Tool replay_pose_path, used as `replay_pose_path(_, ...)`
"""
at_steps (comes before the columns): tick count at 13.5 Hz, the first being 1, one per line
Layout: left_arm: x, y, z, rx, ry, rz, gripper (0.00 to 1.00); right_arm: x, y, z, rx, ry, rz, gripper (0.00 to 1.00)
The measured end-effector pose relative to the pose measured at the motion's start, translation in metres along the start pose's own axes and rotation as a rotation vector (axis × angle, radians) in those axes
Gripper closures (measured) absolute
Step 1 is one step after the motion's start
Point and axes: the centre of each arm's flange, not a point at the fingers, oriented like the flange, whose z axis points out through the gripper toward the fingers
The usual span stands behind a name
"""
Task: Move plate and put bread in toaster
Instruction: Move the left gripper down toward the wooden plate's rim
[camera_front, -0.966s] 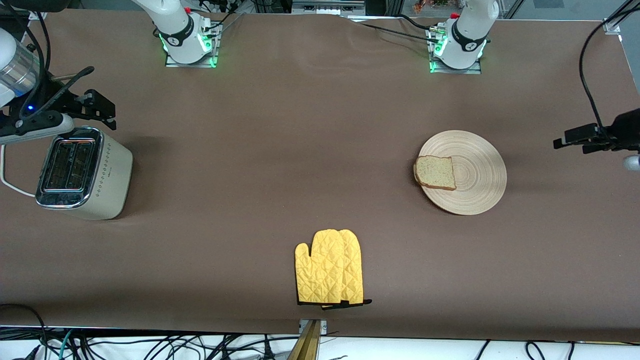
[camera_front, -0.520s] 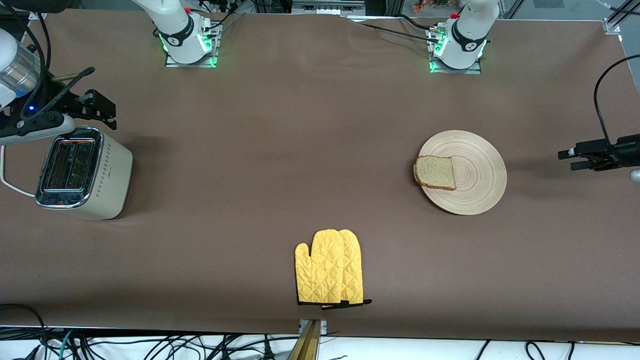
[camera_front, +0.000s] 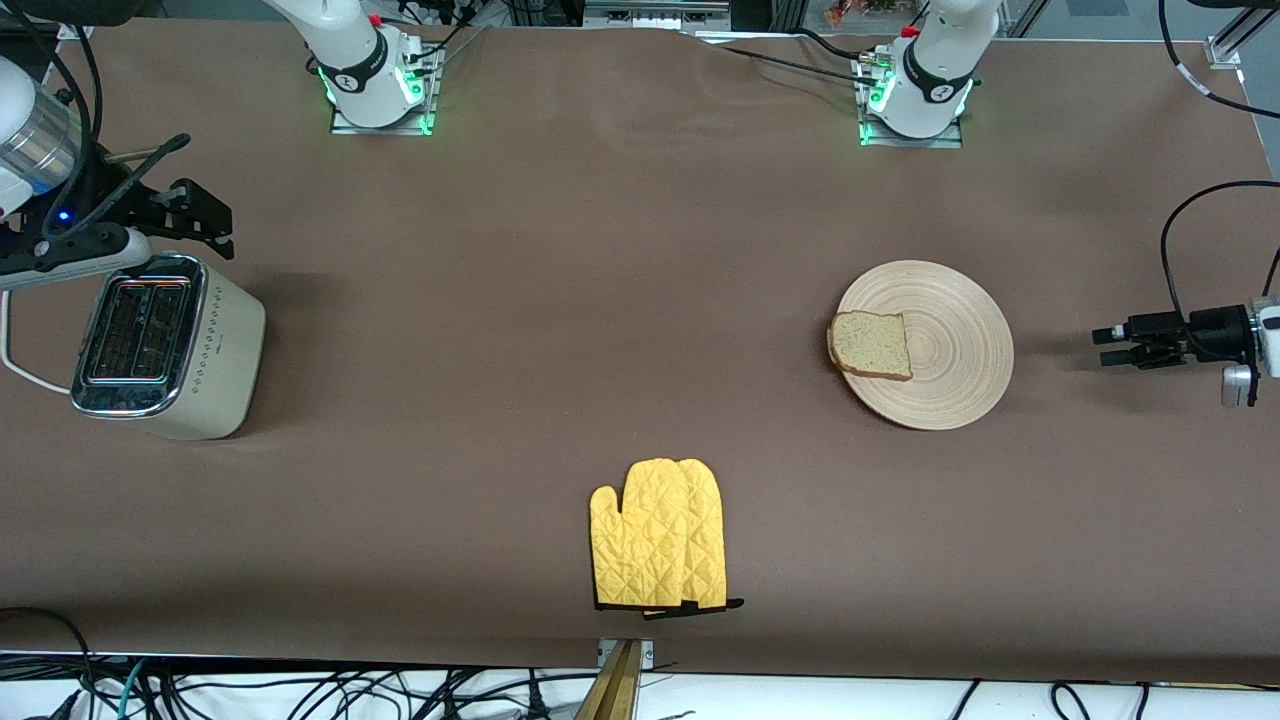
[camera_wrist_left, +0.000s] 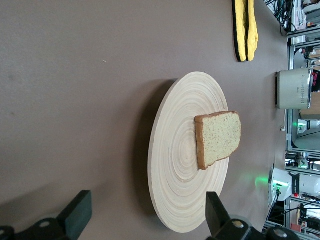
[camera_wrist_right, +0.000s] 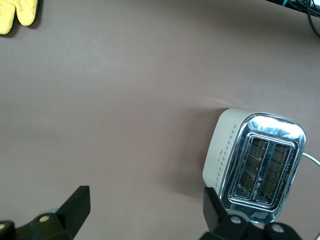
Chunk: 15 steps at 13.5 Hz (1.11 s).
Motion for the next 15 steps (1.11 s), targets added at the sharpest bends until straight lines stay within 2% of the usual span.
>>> replay_pose_path(3,0.001,-0.012,0.013,-0.040,0.019,-0.015,0.00,0.000,0.000,0.000,0.000,-0.001,0.000,0.00)
replay_pose_path(8,-0.010,-0.043,0.026,-0.054,0.039,-0.059,0.00,0.000,0.000,0.001,0.000,-0.003,0.000,0.00)
replay_pose_path(11,-0.014,-0.056,0.036,-0.098,0.070,-0.086,0.00,0.000,0.000,0.001,0.000,-0.003,0.000,0.00)
replay_pose_path(15,-0.007,-0.048,0.080,-0.162,0.037,-0.095,0.00,0.000,0.000,0.001,0.000,-0.003,0.000,0.00)
